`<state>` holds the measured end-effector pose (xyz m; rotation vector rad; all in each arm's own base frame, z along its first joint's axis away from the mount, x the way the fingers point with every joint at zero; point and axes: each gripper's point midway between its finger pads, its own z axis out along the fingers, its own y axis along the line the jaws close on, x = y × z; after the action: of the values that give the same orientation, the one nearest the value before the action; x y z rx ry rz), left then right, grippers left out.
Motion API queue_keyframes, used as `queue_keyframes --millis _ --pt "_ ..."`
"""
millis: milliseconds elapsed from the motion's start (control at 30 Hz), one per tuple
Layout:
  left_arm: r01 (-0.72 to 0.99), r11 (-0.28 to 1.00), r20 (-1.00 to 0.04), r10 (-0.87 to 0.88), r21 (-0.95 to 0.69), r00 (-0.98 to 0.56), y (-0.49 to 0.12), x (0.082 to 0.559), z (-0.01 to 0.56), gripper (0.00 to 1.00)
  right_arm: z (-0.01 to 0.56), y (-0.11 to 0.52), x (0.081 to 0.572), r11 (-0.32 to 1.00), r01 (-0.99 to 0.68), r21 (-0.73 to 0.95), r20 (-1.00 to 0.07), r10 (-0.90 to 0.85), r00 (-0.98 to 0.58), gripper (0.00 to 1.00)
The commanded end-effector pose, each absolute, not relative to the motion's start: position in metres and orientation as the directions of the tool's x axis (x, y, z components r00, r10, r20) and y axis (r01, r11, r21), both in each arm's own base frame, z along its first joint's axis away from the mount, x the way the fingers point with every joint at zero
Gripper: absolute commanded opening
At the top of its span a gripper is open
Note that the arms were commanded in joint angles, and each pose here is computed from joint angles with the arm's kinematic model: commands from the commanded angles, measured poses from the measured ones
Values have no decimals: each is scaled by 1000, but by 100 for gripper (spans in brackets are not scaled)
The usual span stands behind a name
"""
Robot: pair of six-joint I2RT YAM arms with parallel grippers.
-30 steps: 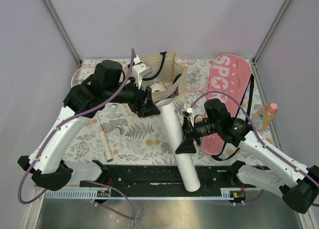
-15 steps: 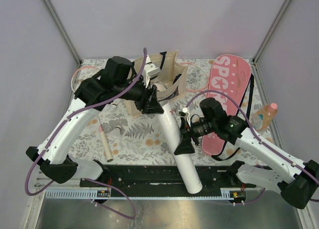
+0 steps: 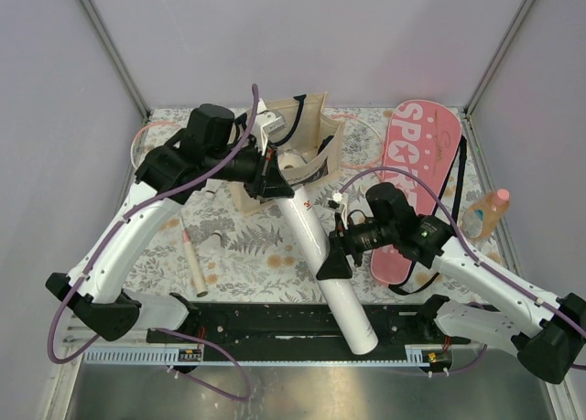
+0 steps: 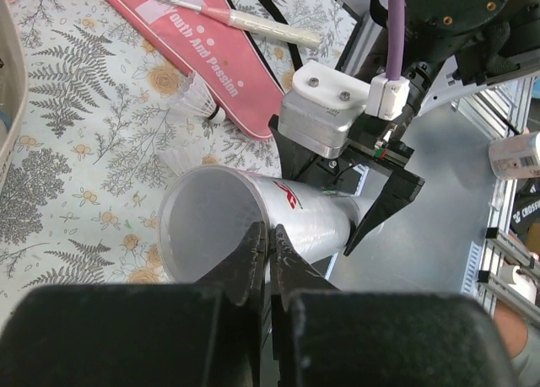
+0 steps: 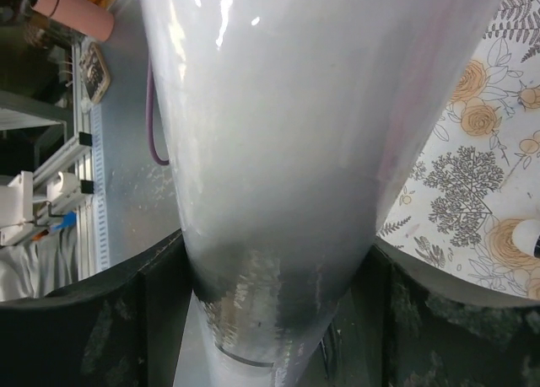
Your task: Pack up the badminton gear
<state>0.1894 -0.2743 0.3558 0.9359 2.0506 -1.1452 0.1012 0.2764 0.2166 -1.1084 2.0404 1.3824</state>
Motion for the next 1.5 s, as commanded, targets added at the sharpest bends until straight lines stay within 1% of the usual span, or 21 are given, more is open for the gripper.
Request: queue_keyframes --millis 0,100,167,233,300,567,833,1100,1200,1233,1300,1400,1467 --pt "778 372 -751 252 -507 -610 -272 181 356 0 252 290 117 178 -806 564 -778 -212 -592 44" --pt "774 373 -746 255 -512 -616 -268 182 351 0 248 286 111 143 -843 518 -813 -225 -538 40" --pt "767 383 -746 242 -514 -620 -261 186 353 0 246 283 104 103 -863 495 -830 -239 -505 40" --pt "758 391 -748 218 -522 -627 -256 193 358 0 241 281 96 62 -871 488 -835 -257 -486 40" --pt "745 399 -744 196 -534 -639 -253 201 362 0 235 279 92 51 -869 493 -830 -274 -486 39" --pt "724 382 -729 162 -575 -665 -257 214 373 0 221 276 90 70 -854 515 -802 -313 -509 37" --pt "703 430 -749 87 -566 -657 -245 233 389 0 215 277 91 83 -836 543 -779 -321 -538 36" --pt "705 411 -750 73 -578 -657 -246 234 396 0 214 279 92 86 -824 560 -767 -323 -554 33" --pt "700 428 -752 69 -571 -656 -243 236 392 0 219 281 92 77 -826 559 -776 -303 -554 33" --pt "690 446 -750 61 -570 -659 -240 239 390 0 219 280 92 85 -827 556 -777 -298 -554 33" --pt "665 501 -756 33 -553 -653 -233 245 390 0 219 279 101 144 -829 540 -782 -279 -557 33" --pt "649 564 -791 -12 -511 -612 -221 249 397 0 223 275 115 244 -818 520 -783 -246 -571 34" --pt "621 633 -822 -44 -462 -567 -208 252 400 0 226 271 123 308 -806 506 -786 -220 -578 35"
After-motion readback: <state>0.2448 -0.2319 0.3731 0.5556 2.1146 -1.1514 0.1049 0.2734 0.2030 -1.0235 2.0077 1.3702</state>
